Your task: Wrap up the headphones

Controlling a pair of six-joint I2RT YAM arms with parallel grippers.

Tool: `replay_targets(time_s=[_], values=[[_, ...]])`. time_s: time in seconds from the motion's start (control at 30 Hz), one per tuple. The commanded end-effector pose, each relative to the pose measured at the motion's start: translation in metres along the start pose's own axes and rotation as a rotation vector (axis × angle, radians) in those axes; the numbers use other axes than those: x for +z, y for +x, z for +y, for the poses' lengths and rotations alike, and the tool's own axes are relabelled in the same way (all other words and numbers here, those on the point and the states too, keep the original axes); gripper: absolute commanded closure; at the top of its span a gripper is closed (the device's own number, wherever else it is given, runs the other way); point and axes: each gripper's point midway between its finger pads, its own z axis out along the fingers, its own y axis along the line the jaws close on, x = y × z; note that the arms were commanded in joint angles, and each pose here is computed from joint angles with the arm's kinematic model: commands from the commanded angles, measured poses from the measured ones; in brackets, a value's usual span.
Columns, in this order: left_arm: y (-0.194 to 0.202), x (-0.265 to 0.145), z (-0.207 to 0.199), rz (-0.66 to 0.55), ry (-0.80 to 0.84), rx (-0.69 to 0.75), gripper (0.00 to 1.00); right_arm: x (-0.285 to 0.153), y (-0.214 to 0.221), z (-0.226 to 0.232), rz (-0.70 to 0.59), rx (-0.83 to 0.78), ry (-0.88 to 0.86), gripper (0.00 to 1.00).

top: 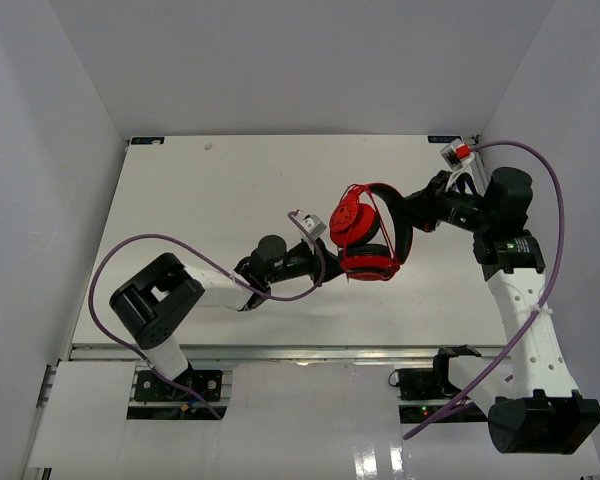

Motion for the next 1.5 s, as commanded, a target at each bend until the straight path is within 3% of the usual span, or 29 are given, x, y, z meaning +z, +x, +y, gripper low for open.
replay_targets(time_s=[0.0,0.23,0.5,0.93,1.17,1.47], values=[[0.018,-0.001,-0.017,-0.004,0.019,-0.030,1.00,0.002,-0.022,-0.018,-0.069,0.007,0.093,0.92],[0.045,-0.006,-0.041,0.030,0.028,-0.052,1.00,0.000,-0.015,-0.065,-0.107,0.072,0.327,0.92],[0.043,-0.015,-0.057,0.007,0.016,-0.039,1.00,-0.010,0.000,-0.110,-0.136,0.112,0.552,0.92],[0.070,-0.001,-0.063,0.192,-0.020,-0.033,1.00,-0.017,0.044,-0.175,-0.122,0.036,0.864,0.92],[0.075,0.005,-0.049,0.330,-0.109,0.052,1.00,0.002,0.086,-0.195,-0.004,-0.079,0.909,0.92],[0.030,0.024,-0.007,0.424,-0.244,0.255,1.00,0.044,0.134,-0.202,0.184,-0.063,0.777,0.92]])
